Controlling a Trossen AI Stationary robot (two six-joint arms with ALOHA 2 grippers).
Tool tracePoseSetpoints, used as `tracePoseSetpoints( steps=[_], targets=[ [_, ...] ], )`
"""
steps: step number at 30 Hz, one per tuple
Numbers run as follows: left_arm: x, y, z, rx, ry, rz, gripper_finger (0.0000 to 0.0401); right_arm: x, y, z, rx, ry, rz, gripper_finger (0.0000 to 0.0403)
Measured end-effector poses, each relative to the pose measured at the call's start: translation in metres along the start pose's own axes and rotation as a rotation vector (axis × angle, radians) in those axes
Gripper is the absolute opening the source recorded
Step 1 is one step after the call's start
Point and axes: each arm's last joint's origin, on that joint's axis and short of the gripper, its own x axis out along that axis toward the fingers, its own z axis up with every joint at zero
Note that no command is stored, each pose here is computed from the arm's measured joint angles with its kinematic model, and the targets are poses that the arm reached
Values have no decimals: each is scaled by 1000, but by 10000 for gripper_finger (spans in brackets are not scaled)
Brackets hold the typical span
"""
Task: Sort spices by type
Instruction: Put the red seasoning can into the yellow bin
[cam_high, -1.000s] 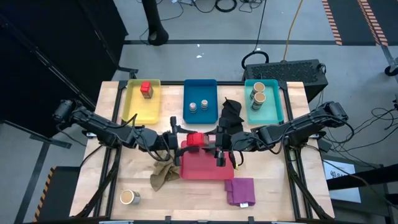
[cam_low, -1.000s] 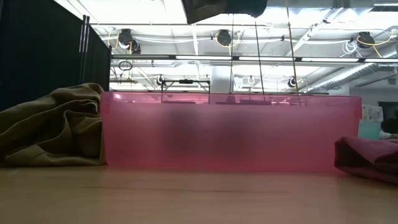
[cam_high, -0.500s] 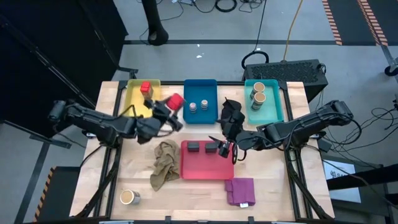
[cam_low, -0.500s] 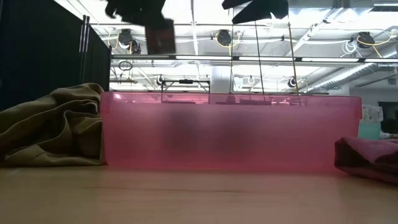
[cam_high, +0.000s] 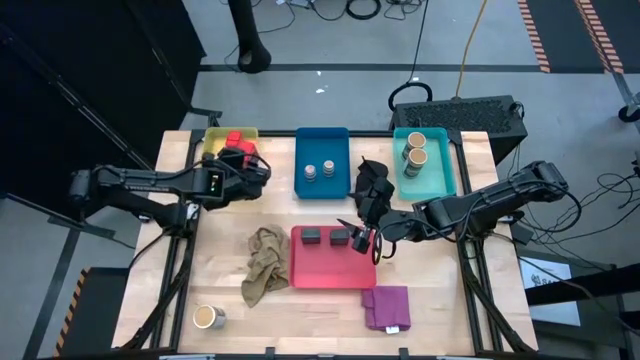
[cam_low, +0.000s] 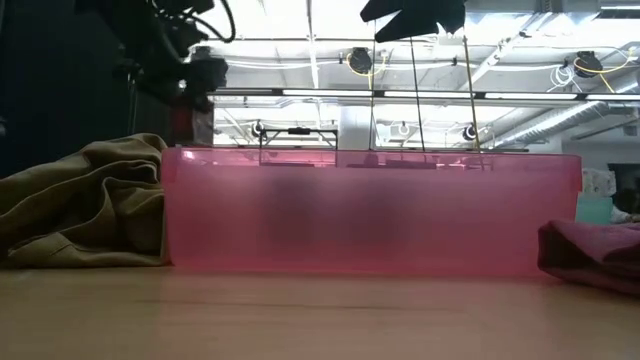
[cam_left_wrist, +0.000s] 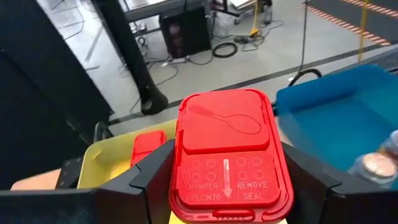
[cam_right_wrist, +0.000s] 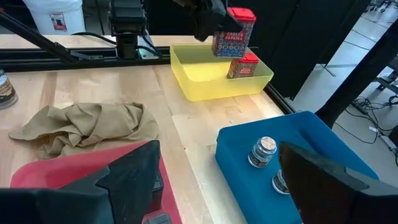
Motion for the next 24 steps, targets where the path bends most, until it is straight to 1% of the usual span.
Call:
tracePoseSetpoints(
  steps=[2,5,8,13,18,24],
  targets=[
    [4,2,-7,3,9,16,220,0,0,0,0,0,0,308],
    [7,8,-18,-30,17,45,220,0,0,0,0,0,0,308],
    [9,18,-31,-54,28,70,220,0,0,-1,-3,7,-2,308],
    [11,34,-51,-129,38,93,220,0,0,-2,-11,16,-4,308],
    [17,45,-70,-150,59,147,220,0,0,-2,-11,17,-4,308],
    [27,53,-85,-145,92,214,220,0,-1,-1,-6,11,-4,308]
  ],
)
